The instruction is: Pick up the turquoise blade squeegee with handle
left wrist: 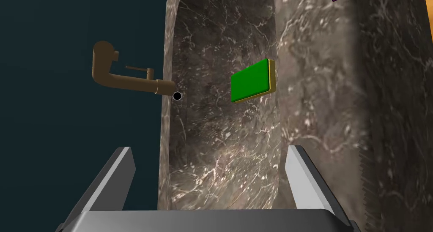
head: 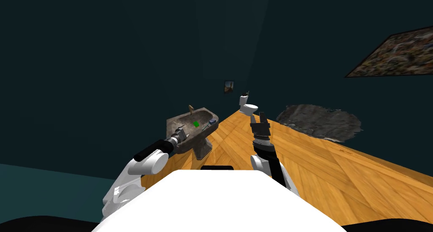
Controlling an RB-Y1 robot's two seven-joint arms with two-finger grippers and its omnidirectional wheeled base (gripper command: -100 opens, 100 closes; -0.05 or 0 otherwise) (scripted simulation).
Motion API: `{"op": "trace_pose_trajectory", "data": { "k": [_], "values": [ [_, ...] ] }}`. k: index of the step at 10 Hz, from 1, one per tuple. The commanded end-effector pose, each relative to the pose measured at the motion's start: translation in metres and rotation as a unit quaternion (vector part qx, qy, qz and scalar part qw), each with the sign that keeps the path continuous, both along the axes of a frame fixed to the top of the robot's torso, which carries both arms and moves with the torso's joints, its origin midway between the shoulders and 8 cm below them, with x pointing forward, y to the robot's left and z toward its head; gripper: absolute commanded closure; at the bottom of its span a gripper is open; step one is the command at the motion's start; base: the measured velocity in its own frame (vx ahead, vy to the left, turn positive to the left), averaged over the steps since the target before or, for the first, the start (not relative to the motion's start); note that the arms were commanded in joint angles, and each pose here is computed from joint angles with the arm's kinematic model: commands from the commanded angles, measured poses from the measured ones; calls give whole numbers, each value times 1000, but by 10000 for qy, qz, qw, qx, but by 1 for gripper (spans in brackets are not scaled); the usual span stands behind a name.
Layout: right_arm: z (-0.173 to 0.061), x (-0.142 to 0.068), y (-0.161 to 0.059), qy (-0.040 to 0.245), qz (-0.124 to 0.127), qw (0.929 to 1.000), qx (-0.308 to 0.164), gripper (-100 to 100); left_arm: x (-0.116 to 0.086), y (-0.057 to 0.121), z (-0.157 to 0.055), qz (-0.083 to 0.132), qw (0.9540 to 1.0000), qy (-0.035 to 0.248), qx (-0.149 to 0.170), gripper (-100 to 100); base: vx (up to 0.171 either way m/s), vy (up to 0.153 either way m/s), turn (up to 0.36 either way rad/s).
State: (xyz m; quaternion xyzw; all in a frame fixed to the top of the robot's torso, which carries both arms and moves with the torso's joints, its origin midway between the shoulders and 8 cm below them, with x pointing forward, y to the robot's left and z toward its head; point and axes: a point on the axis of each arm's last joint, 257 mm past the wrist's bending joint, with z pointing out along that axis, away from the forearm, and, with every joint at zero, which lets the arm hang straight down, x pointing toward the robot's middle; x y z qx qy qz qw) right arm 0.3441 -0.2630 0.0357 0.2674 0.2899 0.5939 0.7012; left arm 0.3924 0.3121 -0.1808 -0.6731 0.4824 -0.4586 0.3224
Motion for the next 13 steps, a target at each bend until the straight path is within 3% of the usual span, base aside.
{"op": "trace_pose_trajectory", "data": {
  "k": [1, 5, 8, 10, 13],
  "values": [
    [0, 0, 0, 0, 0, 10000, 0, 0, -3, -1, -8, 22, 9997, 203, -154, -100, 75, -63, 98],
    [0, 0, 0, 0, 0, 10000, 0, 0, -11, -3, -25, 40, 9976, 617, -299, -100, 91, -78, 43],
    [0, 0, 0, 0, 0, 10000, 0, 0, -18, -6, -37, 88, 9935, 978, -571, -100, 94, -74, 65],
    [0, 0, 0, 0, 0, 10000, 0, 0, -23, -6, -44, 87, 9918, 1140, -566, -100, 82, -56, 26],
    [0, 0, 0, 0, 0, 10000, 0, 0, -32, -9, -55, 134, 9853, 1508, -793, -100, 92, -74, 63]
  ]
}}
